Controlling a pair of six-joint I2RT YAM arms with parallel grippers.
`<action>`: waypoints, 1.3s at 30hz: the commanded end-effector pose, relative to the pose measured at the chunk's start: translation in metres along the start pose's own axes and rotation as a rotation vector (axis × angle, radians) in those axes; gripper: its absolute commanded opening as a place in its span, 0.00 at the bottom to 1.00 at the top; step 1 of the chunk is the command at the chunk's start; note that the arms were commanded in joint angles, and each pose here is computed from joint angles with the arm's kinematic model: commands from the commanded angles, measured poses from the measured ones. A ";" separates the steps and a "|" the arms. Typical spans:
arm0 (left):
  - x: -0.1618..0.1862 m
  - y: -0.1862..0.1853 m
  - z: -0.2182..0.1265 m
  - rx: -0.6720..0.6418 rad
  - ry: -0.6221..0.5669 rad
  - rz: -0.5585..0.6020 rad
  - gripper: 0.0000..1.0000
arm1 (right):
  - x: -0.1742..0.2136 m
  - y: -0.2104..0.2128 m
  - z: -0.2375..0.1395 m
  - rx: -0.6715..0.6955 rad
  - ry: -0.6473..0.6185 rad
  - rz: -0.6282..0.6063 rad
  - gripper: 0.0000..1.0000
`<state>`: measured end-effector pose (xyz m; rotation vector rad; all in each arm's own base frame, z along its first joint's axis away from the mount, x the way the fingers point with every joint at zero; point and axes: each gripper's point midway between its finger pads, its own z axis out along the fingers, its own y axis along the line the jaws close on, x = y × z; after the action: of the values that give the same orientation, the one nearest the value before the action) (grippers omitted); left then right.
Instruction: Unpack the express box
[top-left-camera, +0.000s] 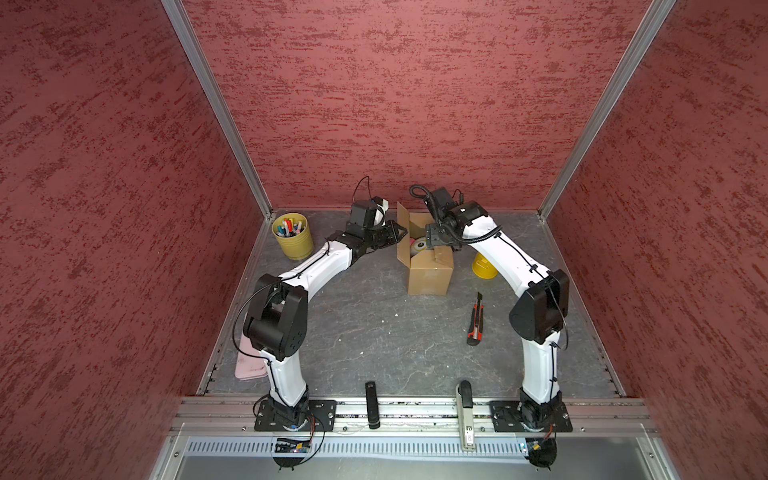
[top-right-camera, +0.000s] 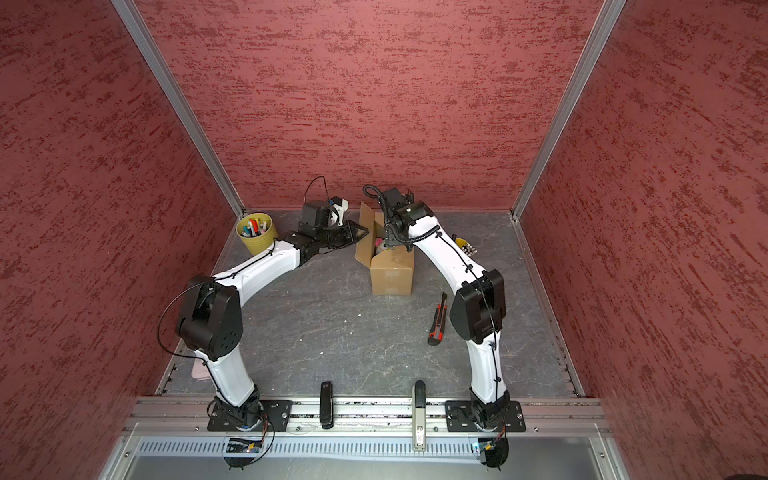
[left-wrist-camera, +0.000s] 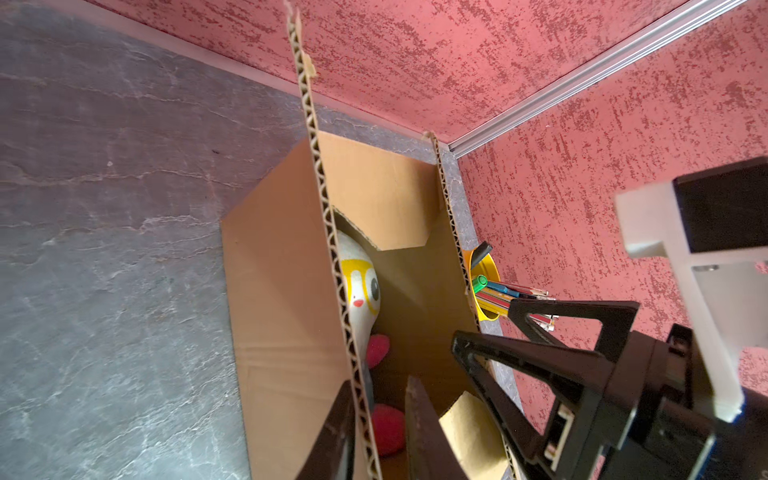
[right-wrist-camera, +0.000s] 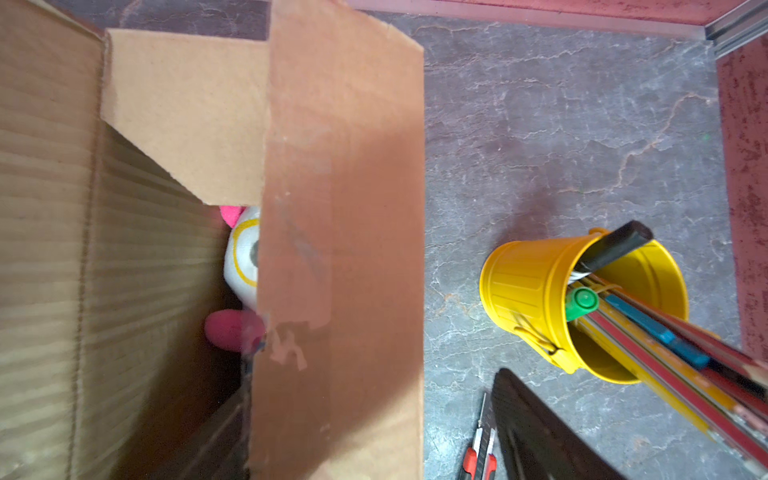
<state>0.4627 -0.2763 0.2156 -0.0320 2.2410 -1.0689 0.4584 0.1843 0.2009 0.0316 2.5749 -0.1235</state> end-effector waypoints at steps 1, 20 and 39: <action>-0.005 0.006 -0.002 -0.020 -0.010 0.015 0.22 | -0.006 -0.017 -0.006 0.055 -0.017 0.023 0.84; -0.002 0.025 0.001 -0.083 -0.008 0.011 0.17 | -0.018 -0.051 -0.026 0.118 -0.048 0.051 0.84; 0.005 0.025 0.012 -0.043 0.012 -0.017 0.09 | -0.019 -0.074 -0.043 0.139 -0.080 0.092 0.84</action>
<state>0.4693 -0.2701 0.2030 -0.0536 2.2589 -1.0344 0.4556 0.1308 0.2339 0.1479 2.5179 -0.2388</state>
